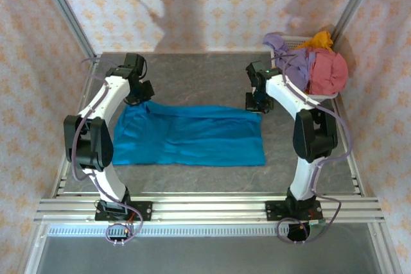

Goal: Fold and stack the t-shirts

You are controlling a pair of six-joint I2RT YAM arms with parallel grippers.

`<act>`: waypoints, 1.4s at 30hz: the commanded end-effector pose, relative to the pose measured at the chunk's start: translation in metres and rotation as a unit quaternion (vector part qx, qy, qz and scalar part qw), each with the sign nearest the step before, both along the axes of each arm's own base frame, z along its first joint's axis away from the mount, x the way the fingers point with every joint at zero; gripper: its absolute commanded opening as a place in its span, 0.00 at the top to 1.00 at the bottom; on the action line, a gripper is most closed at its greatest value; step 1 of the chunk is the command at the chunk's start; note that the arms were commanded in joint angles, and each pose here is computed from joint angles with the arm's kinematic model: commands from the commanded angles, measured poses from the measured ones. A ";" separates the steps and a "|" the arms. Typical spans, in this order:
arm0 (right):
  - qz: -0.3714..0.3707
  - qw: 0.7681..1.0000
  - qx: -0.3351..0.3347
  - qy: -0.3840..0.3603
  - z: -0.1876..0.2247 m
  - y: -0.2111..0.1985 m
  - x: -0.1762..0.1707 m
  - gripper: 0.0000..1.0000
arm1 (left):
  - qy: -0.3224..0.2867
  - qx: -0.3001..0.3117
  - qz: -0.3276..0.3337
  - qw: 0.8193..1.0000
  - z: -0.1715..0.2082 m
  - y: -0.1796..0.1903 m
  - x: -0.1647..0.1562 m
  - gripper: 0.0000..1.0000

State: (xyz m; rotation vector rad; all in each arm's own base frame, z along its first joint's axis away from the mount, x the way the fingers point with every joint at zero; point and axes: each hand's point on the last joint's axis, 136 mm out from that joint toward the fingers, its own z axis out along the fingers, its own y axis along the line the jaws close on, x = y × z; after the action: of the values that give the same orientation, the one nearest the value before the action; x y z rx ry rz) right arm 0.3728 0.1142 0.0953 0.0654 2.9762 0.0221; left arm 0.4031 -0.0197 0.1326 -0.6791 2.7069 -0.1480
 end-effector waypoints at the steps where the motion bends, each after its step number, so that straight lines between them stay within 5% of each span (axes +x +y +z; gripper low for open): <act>1: -0.009 1.000 -0.014 -0.016 0.010 -0.006 -0.007 1.00 | 0.025 0.012 0.006 1.000 -0.001 0.004 -0.025 1.00; 5: -0.010 1.000 -0.026 -0.008 0.006 -0.008 -0.019 0.99 | 0.039 0.010 0.004 0.999 -0.004 0.004 -0.038 1.00; 7: -0.012 1.000 -0.024 0.002 0.003 -0.007 -0.026 0.91 | 0.043 0.012 0.001 0.999 -0.004 0.005 -0.042 1.00; 9: -0.023 0.999 -0.024 0.013 0.001 -0.009 -0.035 0.73 | 0.047 0.011 -0.001 0.999 -0.007 0.005 -0.045 1.00; 15: -0.044 0.999 0.015 0.011 0.005 -0.007 -0.043 0.64 | 0.062 0.004 -0.004 0.998 -0.018 0.004 -0.042 1.00; 35: -0.091 0.990 0.079 0.074 -0.044 -0.007 -0.050 0.70 | 0.074 -0.002 -0.009 0.997 -0.025 0.004 -0.042 1.00; 42: -0.086 0.992 0.074 0.052 -0.032 -0.008 -0.036 0.95 | 0.068 -0.002 -0.010 0.998 -0.020 0.004 -0.035 1.00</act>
State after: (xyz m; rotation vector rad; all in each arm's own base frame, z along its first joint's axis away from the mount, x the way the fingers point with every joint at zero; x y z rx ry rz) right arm 0.3270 0.1058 0.0567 0.3575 3.0795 0.2388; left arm 0.3671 -0.0209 0.1119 -0.6954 2.8215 -0.1398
